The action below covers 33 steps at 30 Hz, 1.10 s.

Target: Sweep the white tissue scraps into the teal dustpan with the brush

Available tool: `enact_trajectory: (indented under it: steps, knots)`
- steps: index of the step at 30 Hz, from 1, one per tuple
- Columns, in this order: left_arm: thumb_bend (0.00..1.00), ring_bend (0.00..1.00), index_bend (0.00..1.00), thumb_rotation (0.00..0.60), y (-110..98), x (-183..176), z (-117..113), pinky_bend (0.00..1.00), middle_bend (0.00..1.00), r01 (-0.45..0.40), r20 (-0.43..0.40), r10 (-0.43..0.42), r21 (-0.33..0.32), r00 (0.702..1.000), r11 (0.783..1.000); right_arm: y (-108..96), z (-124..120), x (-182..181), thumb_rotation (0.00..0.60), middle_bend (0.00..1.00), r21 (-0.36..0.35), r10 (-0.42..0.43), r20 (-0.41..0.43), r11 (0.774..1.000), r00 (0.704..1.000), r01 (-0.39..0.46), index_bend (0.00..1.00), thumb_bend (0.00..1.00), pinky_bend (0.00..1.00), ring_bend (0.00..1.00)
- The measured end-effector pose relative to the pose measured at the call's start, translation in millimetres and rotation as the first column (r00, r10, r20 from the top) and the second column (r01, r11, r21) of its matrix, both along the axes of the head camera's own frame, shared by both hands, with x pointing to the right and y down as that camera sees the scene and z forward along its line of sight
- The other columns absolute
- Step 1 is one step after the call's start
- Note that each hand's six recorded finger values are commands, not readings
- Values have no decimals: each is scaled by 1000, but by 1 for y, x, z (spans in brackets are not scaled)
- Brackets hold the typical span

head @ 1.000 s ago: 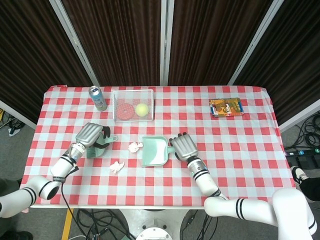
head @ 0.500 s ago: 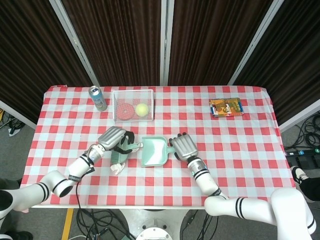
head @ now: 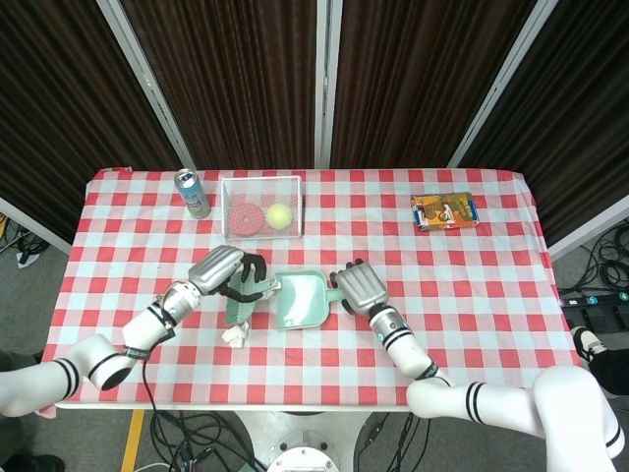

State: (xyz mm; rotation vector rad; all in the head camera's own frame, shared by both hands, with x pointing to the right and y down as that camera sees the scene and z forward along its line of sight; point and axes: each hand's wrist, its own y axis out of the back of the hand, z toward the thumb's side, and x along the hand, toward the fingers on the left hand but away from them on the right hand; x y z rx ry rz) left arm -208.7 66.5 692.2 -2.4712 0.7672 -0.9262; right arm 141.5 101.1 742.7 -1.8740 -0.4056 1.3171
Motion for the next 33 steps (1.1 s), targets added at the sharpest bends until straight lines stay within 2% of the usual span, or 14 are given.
enact_trajectory:
  steps: [5, 10, 17, 23, 33]
  knots:
    - [440, 611, 576, 600, 19, -20, -12, 858, 582, 50, 49, -49, -23, 998, 998, 1, -2, 0, 600, 565, -8, -21, 11, 1000, 1000, 21, 624, 376, 258, 310]
    - [452, 611, 576, 600, 43, -32, -15, 858, 583, 95, 114, -92, -28, 989, 995, 2, -1, 1, 600, 565, -12, -33, 11, 999, 999, 33, 624, 376, 256, 310]
    - [450, 611, 576, 600, 65, -25, -2, 858, 586, 151, 189, -156, 40, 970, 988, 3, -1, 1, 600, 567, -14, -36, 8, 999, 999, 36, 628, 376, 256, 310]
    - [452, 610, 575, 600, 66, -1, 12, 857, 587, 217, 173, -226, 72, 959, 974, 3, -2, 1, 600, 568, -12, -28, 7, 1000, 1000, 28, 630, 376, 256, 311]
    - [459, 607, 576, 600, 52, 29, 26, 857, 587, 249, 121, -260, 99, 958, 964, 2, -2, -1, 600, 570, -14, -8, 16, 1000, 1000, 8, 634, 376, 249, 312]
